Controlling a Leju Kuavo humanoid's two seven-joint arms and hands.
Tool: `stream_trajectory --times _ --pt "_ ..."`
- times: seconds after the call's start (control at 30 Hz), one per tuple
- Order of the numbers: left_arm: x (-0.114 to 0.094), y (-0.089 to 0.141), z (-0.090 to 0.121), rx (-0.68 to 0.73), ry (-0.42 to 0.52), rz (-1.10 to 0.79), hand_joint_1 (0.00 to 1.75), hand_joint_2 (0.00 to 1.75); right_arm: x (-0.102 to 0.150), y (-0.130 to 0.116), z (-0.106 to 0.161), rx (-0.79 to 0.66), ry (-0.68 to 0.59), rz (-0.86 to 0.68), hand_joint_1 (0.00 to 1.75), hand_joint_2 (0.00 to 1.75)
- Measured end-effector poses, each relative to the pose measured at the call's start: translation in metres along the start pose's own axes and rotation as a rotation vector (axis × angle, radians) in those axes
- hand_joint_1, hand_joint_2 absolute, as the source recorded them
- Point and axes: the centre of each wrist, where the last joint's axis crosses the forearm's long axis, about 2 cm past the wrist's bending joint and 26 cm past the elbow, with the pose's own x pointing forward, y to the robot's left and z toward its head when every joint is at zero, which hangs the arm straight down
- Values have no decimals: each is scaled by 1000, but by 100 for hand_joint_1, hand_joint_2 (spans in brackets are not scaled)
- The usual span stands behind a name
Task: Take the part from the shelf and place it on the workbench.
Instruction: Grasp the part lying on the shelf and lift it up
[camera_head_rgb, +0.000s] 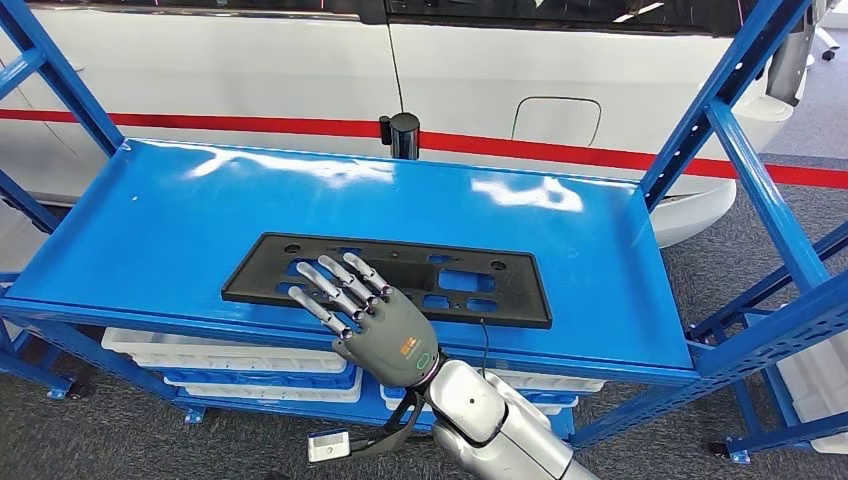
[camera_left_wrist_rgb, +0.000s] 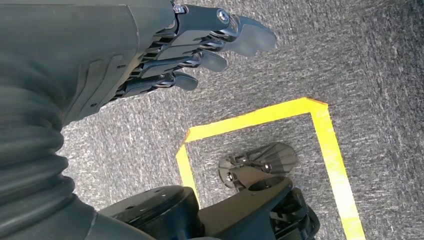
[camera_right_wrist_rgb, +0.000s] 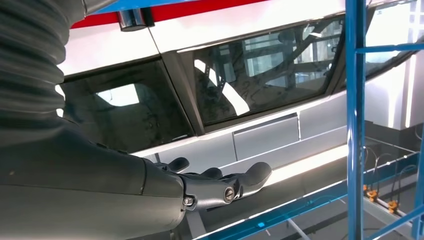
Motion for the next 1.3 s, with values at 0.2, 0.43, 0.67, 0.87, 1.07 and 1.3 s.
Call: stream_trajectory --times 0.2,0.43,0.67,0.87,1.07,1.3 --pt "0 0 0 1 -2 -3 0 175 0 5 -4 23 27 15 0 175" --pt "-1 1 0 12 -3 6 0 175 -3 10 -7 67 57 78 0 175" --pt "-1 1 0 22 -3 9 0 175 -6 15 -8 94 72 161 0 175" --pt "-4 1 1 30 -6 20 0 175 -11 22 -4 155 127 221 0 175" --pt "-6 1 2 34 -3 28 0 175 -15 27 -1 200 173 237 0 175" --pt "-9 2 3 61 -8 30 0 175 -21 29 -4 254 287 294 0 175"
